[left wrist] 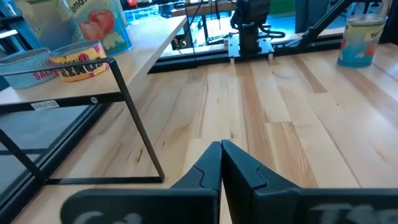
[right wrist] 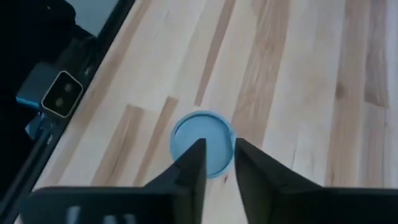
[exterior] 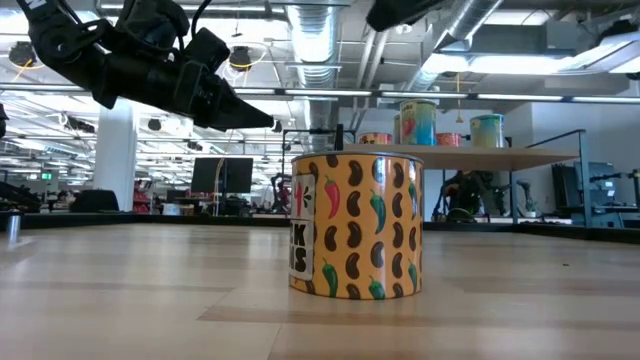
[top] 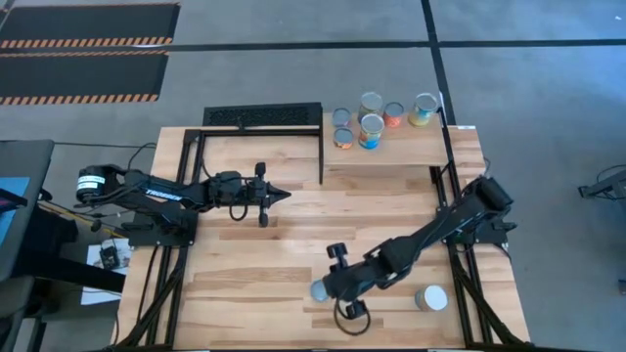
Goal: Pick and place cans onto a shelf
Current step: Put the canned spicy black beans on the shelf, then put the canned tomatoes on the shelf
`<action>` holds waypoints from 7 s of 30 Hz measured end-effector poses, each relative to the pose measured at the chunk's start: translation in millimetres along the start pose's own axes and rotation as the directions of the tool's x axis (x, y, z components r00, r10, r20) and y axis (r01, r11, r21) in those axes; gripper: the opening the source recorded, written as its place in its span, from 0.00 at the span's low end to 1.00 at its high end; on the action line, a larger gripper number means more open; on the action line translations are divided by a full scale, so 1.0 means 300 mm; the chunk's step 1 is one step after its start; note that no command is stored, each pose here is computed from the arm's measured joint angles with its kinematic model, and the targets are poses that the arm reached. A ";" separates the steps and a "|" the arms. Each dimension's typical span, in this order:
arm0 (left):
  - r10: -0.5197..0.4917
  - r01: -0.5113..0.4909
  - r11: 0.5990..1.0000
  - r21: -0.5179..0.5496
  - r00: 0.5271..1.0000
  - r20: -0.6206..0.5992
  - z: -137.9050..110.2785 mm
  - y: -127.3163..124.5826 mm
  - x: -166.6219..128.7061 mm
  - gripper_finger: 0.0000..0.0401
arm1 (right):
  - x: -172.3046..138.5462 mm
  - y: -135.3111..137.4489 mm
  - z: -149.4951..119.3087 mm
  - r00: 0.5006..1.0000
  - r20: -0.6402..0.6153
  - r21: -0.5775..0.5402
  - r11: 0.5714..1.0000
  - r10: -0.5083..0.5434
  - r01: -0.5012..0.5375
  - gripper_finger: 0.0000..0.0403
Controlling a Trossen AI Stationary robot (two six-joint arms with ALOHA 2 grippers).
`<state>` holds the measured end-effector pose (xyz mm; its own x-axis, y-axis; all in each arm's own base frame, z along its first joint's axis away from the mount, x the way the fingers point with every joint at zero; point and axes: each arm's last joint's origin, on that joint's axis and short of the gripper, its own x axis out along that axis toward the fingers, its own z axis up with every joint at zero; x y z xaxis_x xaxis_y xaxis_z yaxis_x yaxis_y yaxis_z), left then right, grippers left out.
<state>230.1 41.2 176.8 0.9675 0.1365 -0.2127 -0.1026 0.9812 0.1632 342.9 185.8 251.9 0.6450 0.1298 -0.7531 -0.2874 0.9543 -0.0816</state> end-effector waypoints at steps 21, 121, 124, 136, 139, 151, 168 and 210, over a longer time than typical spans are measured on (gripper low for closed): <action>-0.004 0.004 1.000 -0.004 1.000 -0.021 -0.006 -0.001 0.000 0.00 | 0.201 0.134 -0.037 0.984 -0.178 -0.160 0.987 0.005 -0.034 0.43; 0.029 -0.029 0.998 -0.054 1.000 -0.001 0.001 0.003 0.000 0.00 | -0.626 -1.036 -0.450 0.761 -0.552 0.641 0.410 -0.341 0.649 0.04; 0.029 -0.029 0.998 -0.054 1.000 -0.001 0.001 0.003 0.000 0.00 | -0.626 -1.038 -0.450 0.760 -0.550 0.641 0.409 -0.345 0.650 0.05; 0.029 -0.029 0.998 -0.054 1.000 -0.001 0.001 0.003 0.000 0.00 | -0.626 -1.042 -0.446 0.762 -0.539 0.643 0.409 -0.359 0.648 0.16; 0.029 -0.029 0.998 -0.055 1.000 -0.001 0.001 0.003 0.001 0.00 | -0.626 -1.042 -0.446 0.762 -0.540 0.642 0.409 -0.358 0.648 0.17; 0.029 -0.029 0.998 -0.060 1.000 -0.002 0.001 0.003 0.001 0.00 | -0.628 -1.040 -0.451 0.757 -0.552 0.640 0.404 -0.350 0.654 0.17; 0.028 -0.029 0.998 -0.060 1.000 -0.002 0.001 0.003 0.000 0.00 | -0.740 -0.868 -0.343 0.754 -0.409 0.573 0.499 -0.514 0.650 0.09; 0.022 -0.021 0.997 -0.068 1.000 0.006 0.003 0.002 0.001 0.00 | -0.399 0.077 -0.263 0.945 -0.328 0.787 0.553 -0.004 0.275 0.01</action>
<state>230.4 41.8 177.8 0.9663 0.1571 -0.2037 -0.1386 0.9851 0.1019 203.3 170.9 288.6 0.3781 0.0308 -0.9253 0.5759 0.7747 0.2611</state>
